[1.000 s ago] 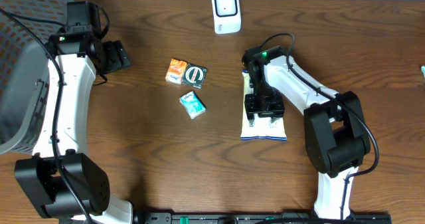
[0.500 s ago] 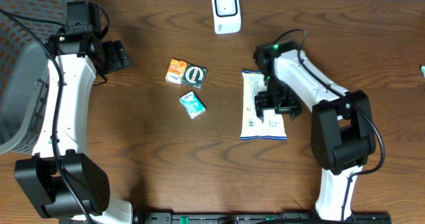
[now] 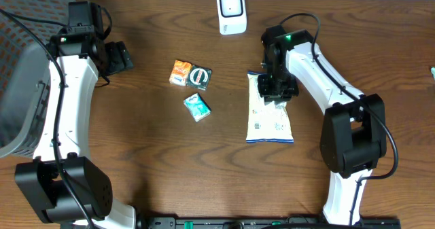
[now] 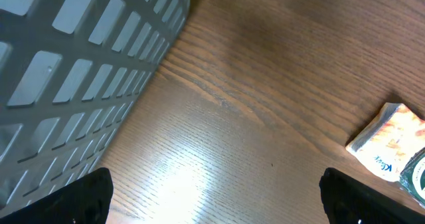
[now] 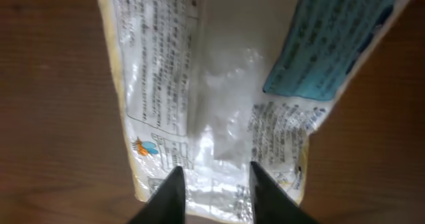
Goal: Scan the item barcode
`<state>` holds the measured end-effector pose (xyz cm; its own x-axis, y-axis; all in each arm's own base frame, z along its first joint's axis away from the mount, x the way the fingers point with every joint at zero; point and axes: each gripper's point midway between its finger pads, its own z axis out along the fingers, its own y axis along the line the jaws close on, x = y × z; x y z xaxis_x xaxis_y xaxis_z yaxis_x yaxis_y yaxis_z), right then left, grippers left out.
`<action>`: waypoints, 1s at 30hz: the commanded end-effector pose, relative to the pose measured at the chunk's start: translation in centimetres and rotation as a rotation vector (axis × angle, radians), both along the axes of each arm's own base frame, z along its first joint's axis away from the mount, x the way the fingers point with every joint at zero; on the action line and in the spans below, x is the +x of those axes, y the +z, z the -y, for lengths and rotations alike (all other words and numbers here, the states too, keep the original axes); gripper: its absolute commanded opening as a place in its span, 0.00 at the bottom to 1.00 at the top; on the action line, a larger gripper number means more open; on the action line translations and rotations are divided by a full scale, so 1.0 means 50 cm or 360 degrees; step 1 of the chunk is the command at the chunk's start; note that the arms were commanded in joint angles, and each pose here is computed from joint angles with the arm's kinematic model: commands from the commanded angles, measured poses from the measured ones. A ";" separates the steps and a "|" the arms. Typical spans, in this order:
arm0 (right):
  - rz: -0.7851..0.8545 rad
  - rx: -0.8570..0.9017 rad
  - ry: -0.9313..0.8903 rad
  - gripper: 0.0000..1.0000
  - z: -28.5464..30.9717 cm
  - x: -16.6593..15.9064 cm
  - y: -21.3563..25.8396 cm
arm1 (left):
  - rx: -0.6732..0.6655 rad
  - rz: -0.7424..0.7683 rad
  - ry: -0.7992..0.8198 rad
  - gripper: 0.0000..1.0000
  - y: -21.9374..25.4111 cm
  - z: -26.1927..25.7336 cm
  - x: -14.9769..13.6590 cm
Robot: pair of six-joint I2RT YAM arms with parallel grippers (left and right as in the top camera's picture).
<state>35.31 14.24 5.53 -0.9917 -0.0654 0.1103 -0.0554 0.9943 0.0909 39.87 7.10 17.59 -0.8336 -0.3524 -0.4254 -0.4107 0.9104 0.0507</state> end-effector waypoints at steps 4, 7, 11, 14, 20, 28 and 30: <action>-0.0003 0.0025 -0.0021 0.19 -0.005 -0.005 -0.029 | -0.0001 -0.0029 -0.0010 0.98 -0.011 -0.001 -0.002; -0.0015 0.0020 -0.0020 0.45 -0.001 -0.015 -0.053 | -0.0001 -0.0029 -0.0010 0.98 -0.011 -0.001 -0.002; -0.0017 -0.0014 -0.0018 0.75 0.009 -0.021 -0.070 | -0.0001 -0.0029 -0.0010 0.98 -0.011 -0.001 -0.002; 0.0001 -0.0084 -0.0026 0.87 0.024 -0.017 -0.071 | -0.0001 -0.0029 -0.0010 0.98 -0.011 -0.001 -0.002; 0.0005 -0.0114 -0.0071 0.94 0.041 -0.012 -0.067 | -0.0001 -0.0029 -0.0010 0.98 -0.011 -0.001 -0.002; 0.0059 -0.0095 -0.0188 0.99 0.083 0.039 0.009 | -0.0001 -0.0029 -0.0010 0.98 -0.011 -0.001 -0.002; 0.0097 -0.0069 -0.0234 0.99 0.097 0.060 0.024 | -0.0001 -0.0029 -0.0010 0.98 -0.011 -0.001 -0.002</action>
<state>35.95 10.71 5.04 -0.9927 0.0316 0.1162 0.0363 0.9986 0.0386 39.87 7.10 17.59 -0.8336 -0.3524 -0.4254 -0.4107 0.9104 0.0507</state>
